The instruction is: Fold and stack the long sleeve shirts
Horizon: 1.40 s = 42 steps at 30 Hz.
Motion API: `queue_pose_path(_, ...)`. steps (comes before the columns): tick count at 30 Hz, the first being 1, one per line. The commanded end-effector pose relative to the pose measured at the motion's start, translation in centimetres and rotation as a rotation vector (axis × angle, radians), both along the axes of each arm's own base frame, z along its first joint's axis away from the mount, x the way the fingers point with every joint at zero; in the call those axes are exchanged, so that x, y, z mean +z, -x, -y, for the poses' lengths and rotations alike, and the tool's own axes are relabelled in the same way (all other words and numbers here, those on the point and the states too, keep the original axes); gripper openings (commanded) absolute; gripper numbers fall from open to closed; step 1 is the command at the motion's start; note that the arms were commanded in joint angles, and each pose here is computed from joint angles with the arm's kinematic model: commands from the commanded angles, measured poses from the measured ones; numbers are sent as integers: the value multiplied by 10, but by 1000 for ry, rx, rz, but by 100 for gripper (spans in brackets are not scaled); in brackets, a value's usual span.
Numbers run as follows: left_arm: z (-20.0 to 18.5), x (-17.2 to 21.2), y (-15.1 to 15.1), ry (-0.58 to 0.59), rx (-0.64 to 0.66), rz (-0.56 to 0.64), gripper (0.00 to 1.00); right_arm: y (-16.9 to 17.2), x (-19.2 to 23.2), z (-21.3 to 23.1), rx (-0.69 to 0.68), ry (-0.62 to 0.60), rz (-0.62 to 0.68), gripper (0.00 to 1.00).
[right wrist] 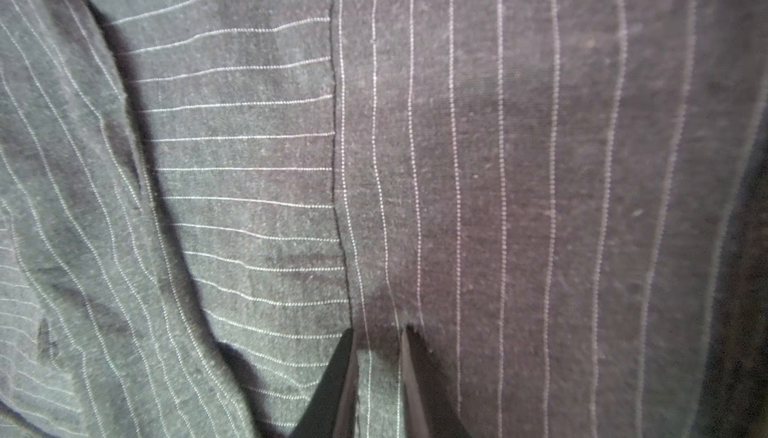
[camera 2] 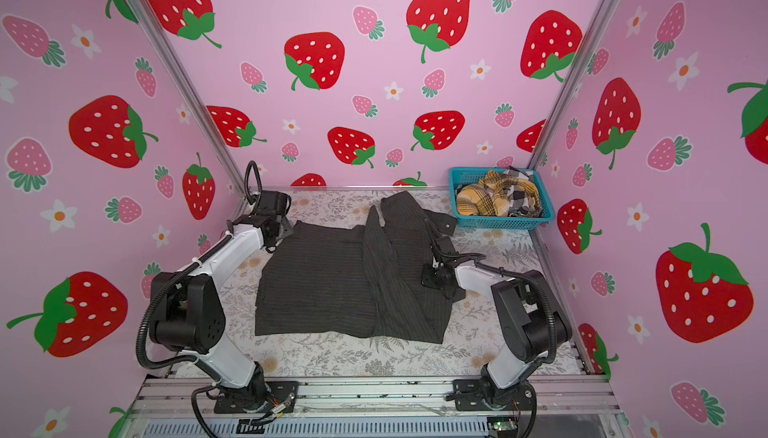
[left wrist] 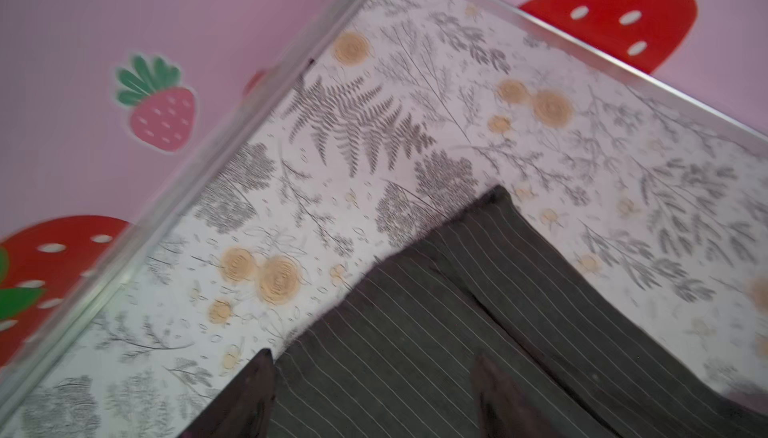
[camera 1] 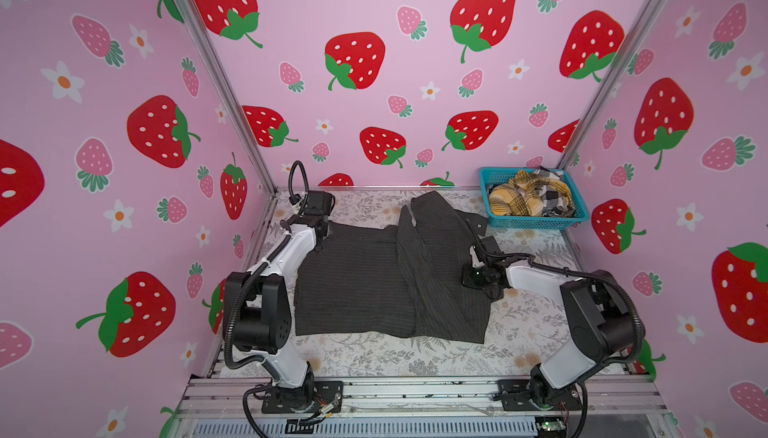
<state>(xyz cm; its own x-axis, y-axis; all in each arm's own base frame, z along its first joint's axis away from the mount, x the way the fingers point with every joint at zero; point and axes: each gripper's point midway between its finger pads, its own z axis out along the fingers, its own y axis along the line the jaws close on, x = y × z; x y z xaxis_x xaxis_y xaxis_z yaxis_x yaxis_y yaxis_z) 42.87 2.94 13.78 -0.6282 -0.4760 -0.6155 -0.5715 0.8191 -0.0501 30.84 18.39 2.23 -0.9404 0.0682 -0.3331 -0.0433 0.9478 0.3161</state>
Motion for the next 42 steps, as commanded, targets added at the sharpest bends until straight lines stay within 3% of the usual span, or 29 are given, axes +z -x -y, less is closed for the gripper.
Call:
queue_pose_path(1, 41, -47, 17, 348, -85, -132, 49, 22, -14, 7, 21, 43, -89, 25)
queue_pose_path(9, 53, -107, 6, 487, -48, -231, 19, 16, -32, 1, 42, 80, -129, 26)
queue_pose_path(14, 37, -128, -11, 513, 12, -259, 8, -19, -37, -9, 65, 120, -99, 24)
queue_pose_path(21, 21, -113, -60, 501, -13, -224, 7, -70, -28, 9, -1, 253, -88, 20)
queue_pose_path(23, 23, -96, -68, 512, -36, -191, 14, -77, -14, 14, -16, 258, -60, 22)
queue_pose_path(25, 25, -75, -65, 513, -41, -141, 31, -80, 2, 15, 3, 264, -15, 32)
queue_pose_path(28, 26, -44, -36, 495, -29, -85, 53, -74, 27, 11, 61, 249, 48, 50)
queue_pose_path(33, 33, -36, 56, 509, 3, -156, 63, -40, 55, 2, 161, 195, 102, 66)
queue_pose_path(38, 34, -48, 147, 499, 39, -247, 75, 1, 52, 3, 205, 124, 69, 70)
queue_pose_path(42, 32, -56, 189, 510, 70, -292, 78, 18, 37, 9, 215, 133, 23, 65)
